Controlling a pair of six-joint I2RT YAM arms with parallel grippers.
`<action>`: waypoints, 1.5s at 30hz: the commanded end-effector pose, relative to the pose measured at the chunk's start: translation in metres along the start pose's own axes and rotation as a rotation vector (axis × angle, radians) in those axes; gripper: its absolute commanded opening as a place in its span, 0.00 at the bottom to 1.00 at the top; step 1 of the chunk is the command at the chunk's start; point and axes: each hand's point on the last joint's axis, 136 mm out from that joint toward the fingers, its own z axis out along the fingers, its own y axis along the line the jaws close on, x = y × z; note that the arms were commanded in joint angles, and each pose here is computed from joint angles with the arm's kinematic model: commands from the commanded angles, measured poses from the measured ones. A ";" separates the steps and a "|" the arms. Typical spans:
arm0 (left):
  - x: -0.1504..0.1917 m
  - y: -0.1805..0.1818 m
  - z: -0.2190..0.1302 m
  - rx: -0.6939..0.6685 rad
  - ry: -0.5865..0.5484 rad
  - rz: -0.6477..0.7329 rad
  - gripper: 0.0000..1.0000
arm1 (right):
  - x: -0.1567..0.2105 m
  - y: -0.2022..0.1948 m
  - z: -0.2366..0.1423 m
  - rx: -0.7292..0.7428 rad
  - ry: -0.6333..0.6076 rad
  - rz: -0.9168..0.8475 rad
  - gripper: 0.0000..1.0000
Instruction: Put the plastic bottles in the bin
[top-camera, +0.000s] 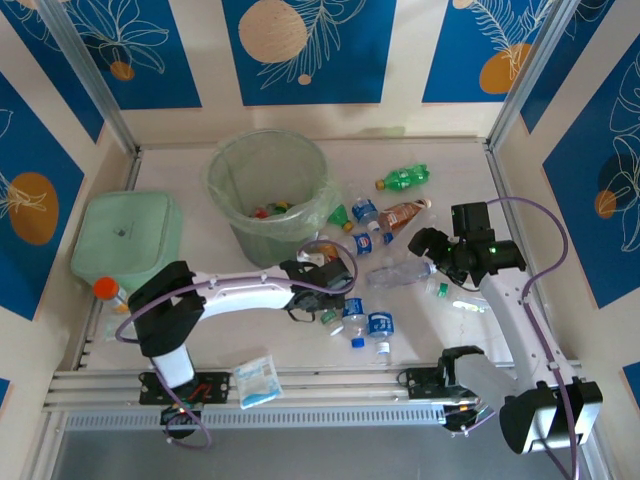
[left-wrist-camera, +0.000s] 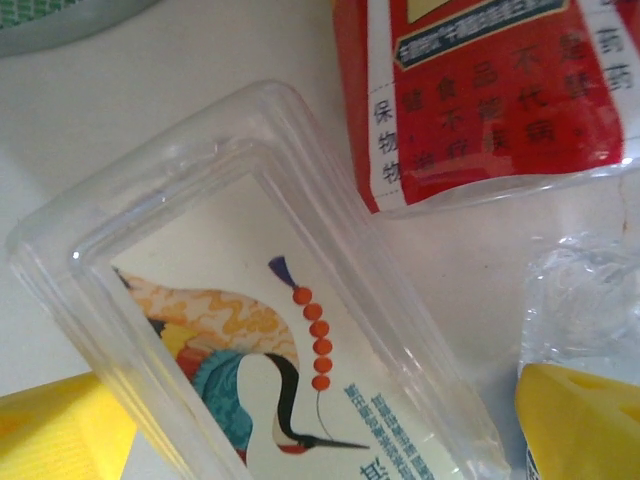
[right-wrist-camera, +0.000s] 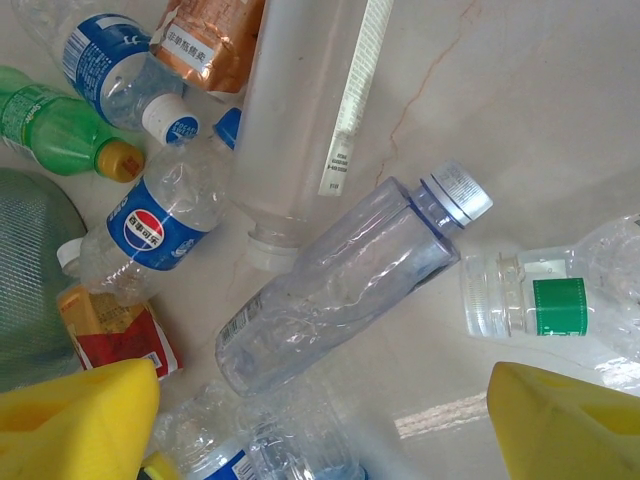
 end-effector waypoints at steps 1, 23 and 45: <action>0.011 0.005 0.000 -0.028 0.037 0.001 0.90 | 0.003 0.004 -0.004 -0.032 0.006 -0.009 0.86; 0.043 0.018 -0.001 -0.077 0.151 0.321 0.85 | 0.005 0.003 -0.003 -0.029 0.012 -0.009 0.85; 0.069 0.032 -0.025 -0.046 0.203 0.351 0.44 | -0.002 0.003 -0.007 -0.006 -0.002 -0.009 0.84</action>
